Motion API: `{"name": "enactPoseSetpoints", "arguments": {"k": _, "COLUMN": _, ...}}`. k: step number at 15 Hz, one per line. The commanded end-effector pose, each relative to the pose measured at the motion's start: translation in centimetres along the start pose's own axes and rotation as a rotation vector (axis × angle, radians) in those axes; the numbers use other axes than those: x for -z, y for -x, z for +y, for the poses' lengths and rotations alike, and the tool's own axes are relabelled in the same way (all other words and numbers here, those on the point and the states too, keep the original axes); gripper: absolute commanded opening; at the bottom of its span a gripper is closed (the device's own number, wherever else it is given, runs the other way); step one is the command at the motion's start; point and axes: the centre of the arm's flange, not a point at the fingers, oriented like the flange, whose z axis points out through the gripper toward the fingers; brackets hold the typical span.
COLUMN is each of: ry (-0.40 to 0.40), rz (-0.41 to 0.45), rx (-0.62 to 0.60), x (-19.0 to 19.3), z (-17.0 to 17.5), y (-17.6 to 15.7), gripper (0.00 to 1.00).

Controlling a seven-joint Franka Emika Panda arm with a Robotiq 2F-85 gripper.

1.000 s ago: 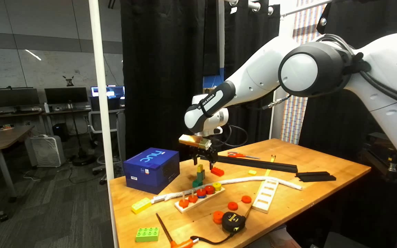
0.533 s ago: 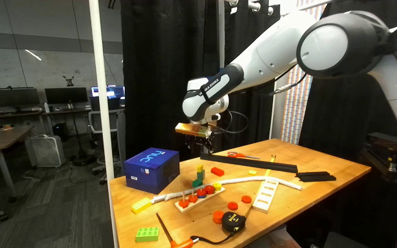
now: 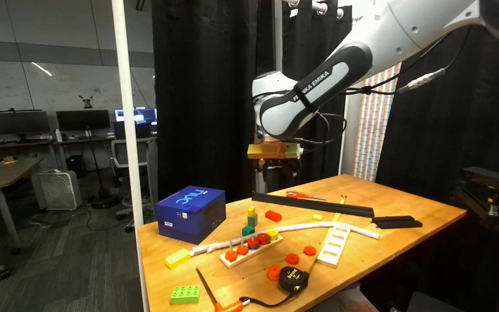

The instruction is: Pick the yellow block and put it on the green block

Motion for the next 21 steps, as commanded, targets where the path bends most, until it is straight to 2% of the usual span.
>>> {"name": "enactPoseSetpoints", "arguments": {"k": 1, "ry": 0.0, "rz": 0.01, "rx": 0.147, "x": 1.5, "z": 7.9, "y": 4.3, "gripper": 1.0}}
{"name": "enactPoseSetpoints", "arguments": {"k": 7, "ry": -0.067, "rz": -0.085, "rx": 0.446, "x": 4.6, "z": 14.8, "y": 11.8, "gripper": 1.0}}
{"name": "enactPoseSetpoints", "arguments": {"k": 9, "ry": -0.129, "rz": -0.132, "rx": 0.52, "x": 6.3, "z": 16.9, "y": 13.7, "gripper": 1.0}}
{"name": "enactPoseSetpoints", "arguments": {"k": 12, "ry": -0.249, "rz": -0.187, "rx": 0.613, "x": 6.8, "z": 18.9, "y": 15.6, "gripper": 1.0}}
{"name": "enactPoseSetpoints", "arguments": {"k": 14, "ry": -0.254, "rz": -0.207, "rx": 0.63, "x": 6.4, "z": 20.0, "y": 16.7, "gripper": 1.0}}
{"name": "enactPoseSetpoints", "arguments": {"k": 15, "ry": -0.22, "rz": -0.2, "rx": 0.602, "x": 5.5, "z": 17.3, "y": 15.2, "gripper": 1.0}}
{"name": "enactPoseSetpoints", "arguments": {"k": 21, "ry": -0.236, "rz": -0.205, "rx": 0.624, "x": 5.7, "z": 18.8, "y": 16.4, "gripper": 1.0}}
